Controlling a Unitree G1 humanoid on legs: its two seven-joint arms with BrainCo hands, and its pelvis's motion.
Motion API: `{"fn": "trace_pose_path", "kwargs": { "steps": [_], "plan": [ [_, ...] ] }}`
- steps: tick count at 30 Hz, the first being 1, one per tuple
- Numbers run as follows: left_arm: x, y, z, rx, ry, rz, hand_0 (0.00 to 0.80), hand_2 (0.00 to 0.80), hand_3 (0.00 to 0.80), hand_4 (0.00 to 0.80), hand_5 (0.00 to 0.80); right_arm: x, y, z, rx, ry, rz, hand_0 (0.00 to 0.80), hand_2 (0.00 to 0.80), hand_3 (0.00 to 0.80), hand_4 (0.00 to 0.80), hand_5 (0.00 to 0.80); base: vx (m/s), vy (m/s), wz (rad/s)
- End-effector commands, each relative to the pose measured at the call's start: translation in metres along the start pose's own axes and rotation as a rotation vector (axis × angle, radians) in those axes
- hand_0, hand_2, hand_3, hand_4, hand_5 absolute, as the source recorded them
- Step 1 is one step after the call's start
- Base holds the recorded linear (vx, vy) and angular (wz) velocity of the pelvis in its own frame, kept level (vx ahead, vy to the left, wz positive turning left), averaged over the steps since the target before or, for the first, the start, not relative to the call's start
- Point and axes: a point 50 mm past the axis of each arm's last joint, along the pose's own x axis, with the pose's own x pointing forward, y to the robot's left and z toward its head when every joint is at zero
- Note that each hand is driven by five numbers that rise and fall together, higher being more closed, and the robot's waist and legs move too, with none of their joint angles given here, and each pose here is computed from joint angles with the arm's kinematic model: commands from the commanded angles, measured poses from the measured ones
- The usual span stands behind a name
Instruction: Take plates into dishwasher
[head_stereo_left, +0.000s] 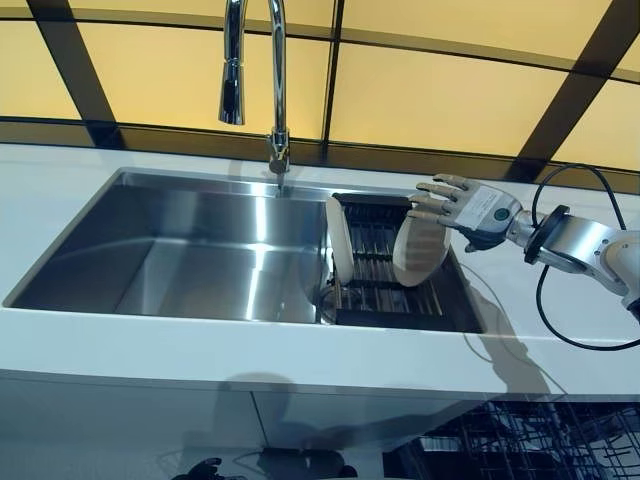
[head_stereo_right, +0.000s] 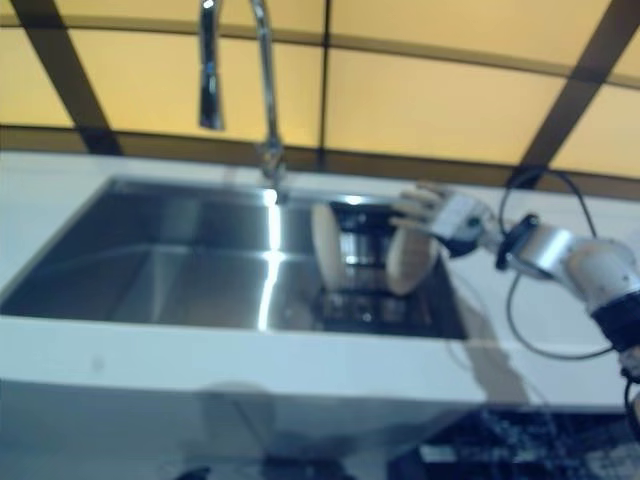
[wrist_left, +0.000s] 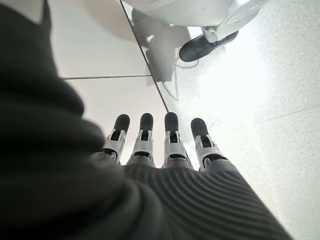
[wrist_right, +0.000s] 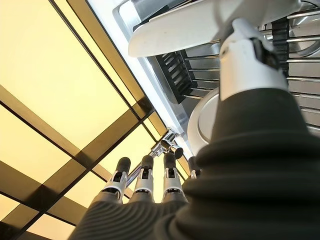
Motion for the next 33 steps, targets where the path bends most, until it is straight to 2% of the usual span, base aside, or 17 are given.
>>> {"fn": "trace_pose_path", "kwargs": {
  "steps": [1,33],
  "plan": [
    [0.001,0.002,0.006,0.088,-0.018,-0.005,0.0,0.0,0.0,0.0,0.0,0.004,-0.001,-0.013,0.006,0.104,-0.043,0.0,0.0,0.0,0.0,0.0,0.0,0.0,0.0],
    [0.001,0.006,0.006,0.092,-0.016,-0.012,0.0,0.0,0.0,0.0,0.0,0.014,0.022,0.008,0.045,0.037,0.059,0.0,0.0,0.0,0.0,0.0,0.0,0.0,0.0]
  ]
}}
